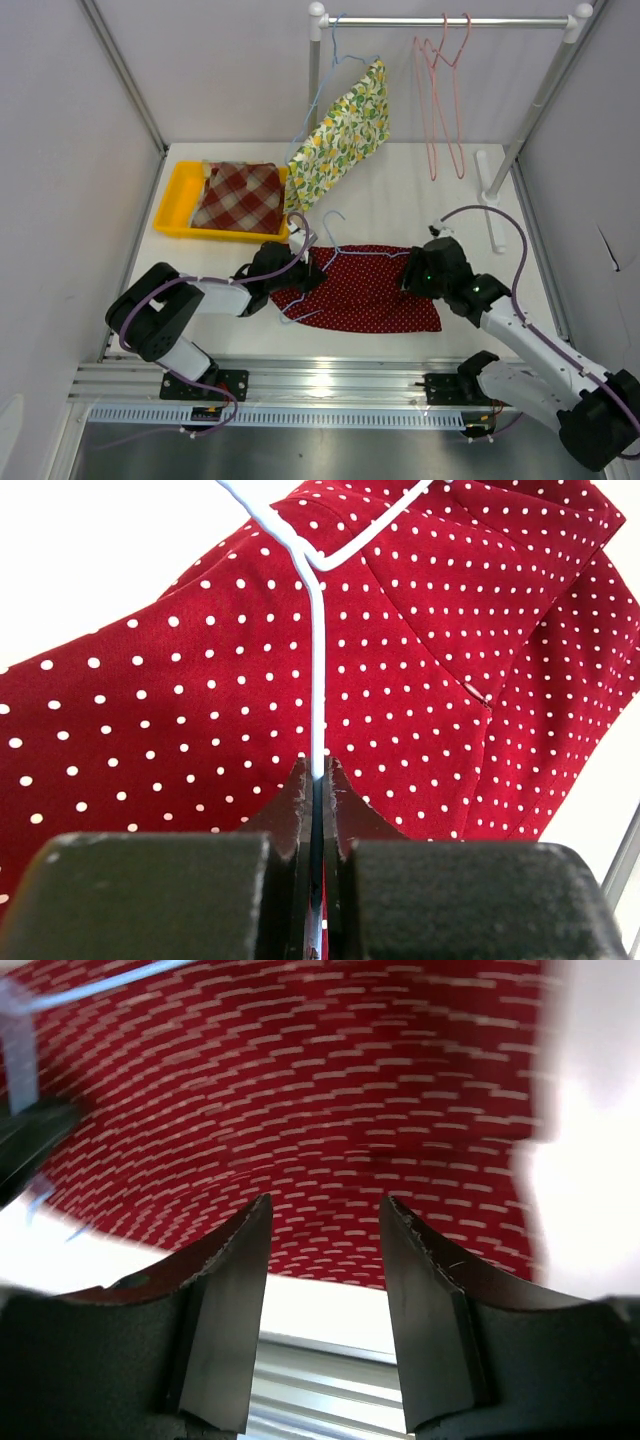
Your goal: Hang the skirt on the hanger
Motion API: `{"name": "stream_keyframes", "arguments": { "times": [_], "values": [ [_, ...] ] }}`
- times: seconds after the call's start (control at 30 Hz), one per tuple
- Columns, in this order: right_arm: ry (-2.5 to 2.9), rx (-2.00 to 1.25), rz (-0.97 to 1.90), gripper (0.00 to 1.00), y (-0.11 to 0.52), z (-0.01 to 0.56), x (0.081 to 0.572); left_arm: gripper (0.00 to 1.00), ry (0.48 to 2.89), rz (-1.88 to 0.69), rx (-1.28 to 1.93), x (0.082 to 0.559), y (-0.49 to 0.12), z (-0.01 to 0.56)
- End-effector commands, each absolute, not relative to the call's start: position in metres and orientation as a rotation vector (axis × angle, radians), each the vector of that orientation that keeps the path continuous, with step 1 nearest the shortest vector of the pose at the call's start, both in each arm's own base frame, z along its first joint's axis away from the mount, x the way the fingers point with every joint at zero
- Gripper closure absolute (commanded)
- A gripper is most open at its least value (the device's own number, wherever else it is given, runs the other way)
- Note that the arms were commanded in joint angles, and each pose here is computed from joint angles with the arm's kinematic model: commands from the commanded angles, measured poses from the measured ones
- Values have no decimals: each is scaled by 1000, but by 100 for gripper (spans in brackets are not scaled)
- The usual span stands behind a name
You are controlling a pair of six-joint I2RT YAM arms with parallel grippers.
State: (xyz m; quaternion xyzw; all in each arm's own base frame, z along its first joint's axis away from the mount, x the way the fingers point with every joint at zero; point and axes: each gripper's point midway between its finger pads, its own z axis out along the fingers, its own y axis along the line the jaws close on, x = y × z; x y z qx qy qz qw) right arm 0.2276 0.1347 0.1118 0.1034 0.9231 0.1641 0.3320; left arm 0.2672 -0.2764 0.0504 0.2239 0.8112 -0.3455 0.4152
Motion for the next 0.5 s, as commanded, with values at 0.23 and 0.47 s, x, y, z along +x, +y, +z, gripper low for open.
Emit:
{"name": "stream_keyframes", "arguments": {
  "times": [0.23,0.47],
  "values": [
    [2122,-264,688,45,299,140,217,100,1935,-904,605,279,-288,74],
    [2010,-461,682,44,364,116,205,100,1938,-936,616,278,-293,74]
  ]
}}
